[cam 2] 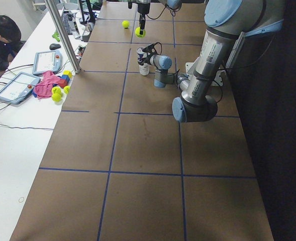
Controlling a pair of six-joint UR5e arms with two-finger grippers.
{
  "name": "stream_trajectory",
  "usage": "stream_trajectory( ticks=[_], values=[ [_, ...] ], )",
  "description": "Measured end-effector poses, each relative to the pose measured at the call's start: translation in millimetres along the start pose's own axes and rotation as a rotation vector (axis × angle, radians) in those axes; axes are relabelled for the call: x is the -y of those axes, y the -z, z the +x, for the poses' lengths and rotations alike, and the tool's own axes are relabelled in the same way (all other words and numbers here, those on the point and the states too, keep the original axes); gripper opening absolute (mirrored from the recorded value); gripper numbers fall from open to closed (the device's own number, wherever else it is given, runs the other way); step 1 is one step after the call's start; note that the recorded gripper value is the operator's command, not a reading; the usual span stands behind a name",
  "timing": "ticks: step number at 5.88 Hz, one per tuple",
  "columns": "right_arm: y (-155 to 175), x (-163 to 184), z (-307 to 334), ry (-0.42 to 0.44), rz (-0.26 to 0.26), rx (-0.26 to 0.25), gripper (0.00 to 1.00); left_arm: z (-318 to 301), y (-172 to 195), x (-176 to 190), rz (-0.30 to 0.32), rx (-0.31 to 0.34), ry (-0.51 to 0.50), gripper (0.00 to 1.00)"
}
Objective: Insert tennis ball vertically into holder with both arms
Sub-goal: 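Carry the ball with the right gripper above the can's opening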
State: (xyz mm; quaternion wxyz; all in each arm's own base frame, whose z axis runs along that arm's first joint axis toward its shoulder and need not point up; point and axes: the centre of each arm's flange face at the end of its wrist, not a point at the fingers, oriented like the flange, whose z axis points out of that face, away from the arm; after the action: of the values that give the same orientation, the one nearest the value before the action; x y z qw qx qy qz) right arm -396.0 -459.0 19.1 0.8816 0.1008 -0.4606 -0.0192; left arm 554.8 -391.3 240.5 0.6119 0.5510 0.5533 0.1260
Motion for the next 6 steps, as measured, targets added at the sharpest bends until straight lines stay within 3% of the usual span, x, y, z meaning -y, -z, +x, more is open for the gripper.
stream_trajectory(
  ticks=[4, 6],
  values=[
    [-17, 10, -9, -0.011, -0.007, -0.037, 0.30, 2, 0, 0, 0.003, -0.005, 0.002, 0.76],
    [-32, 2, -16, 0.001, -0.005, -0.060, 0.56, 2, 0, -1, 0.003, -0.006, 0.002, 0.76]
  ],
)
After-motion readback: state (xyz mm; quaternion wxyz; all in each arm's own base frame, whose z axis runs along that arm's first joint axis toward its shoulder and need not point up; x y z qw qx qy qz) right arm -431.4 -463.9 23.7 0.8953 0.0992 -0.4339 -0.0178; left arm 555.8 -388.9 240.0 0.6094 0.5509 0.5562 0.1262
